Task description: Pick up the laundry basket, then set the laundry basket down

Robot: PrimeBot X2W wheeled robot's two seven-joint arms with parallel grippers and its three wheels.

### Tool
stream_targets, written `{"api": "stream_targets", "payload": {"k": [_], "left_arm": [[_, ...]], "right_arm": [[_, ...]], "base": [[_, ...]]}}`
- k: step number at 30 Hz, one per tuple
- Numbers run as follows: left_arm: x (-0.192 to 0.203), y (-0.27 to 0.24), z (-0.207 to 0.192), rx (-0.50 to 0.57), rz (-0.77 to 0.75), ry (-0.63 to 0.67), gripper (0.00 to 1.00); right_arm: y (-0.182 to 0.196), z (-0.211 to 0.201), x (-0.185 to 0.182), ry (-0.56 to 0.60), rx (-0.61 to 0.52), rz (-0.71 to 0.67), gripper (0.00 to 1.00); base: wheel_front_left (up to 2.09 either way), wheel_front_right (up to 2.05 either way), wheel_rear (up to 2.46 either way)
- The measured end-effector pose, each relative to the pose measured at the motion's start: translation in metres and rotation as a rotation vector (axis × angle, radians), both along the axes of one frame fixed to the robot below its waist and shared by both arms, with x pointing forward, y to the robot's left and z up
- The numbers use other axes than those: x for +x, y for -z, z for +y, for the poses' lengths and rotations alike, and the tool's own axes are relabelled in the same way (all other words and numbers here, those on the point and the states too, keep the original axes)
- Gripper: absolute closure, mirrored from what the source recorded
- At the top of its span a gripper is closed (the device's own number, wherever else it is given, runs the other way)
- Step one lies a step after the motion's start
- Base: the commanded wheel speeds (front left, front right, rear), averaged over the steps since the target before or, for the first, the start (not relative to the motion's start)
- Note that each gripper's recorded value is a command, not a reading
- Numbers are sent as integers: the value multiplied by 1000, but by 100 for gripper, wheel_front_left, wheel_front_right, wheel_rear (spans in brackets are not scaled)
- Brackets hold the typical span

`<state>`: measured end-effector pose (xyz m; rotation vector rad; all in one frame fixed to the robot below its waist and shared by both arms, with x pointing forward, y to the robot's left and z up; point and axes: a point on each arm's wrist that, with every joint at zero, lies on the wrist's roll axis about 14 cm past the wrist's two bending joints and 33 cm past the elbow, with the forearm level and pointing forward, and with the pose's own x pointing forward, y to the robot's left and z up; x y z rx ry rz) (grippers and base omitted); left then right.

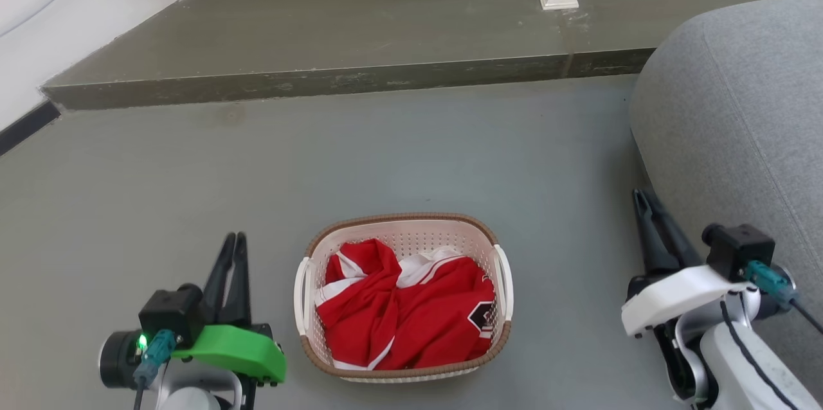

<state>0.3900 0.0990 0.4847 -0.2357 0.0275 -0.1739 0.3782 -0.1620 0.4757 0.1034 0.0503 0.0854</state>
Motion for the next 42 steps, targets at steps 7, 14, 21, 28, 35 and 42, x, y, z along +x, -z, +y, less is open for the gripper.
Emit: {"api": "stream_targets", "payload": {"k": [7,14,21,28,35,42], "left_arm": [[-5,4,2,-52,27,-11,100],[-6,4,7,-146,57,-27,100],[-5,7,15,-255,103,-61,100],[-5,7,21,-344,128,-83,100],[-6,10,28,-436,162,-104,100],[-7,15,35,-530,199,-125,100]], "right_arm": [[6,2,-6,12,67,28,100],[4,-1,-4,36,172,40,100],[4,-6,-2,73,291,69,100],[4,-11,-1,98,385,85,100],[4,-16,0,117,484,102,100],[4,-19,1,138,600,118,100]], "base": [[0,0,0],[0,0,0],[0,0,0],[0,0,0],[0,0,0],[0,0,0]]}}
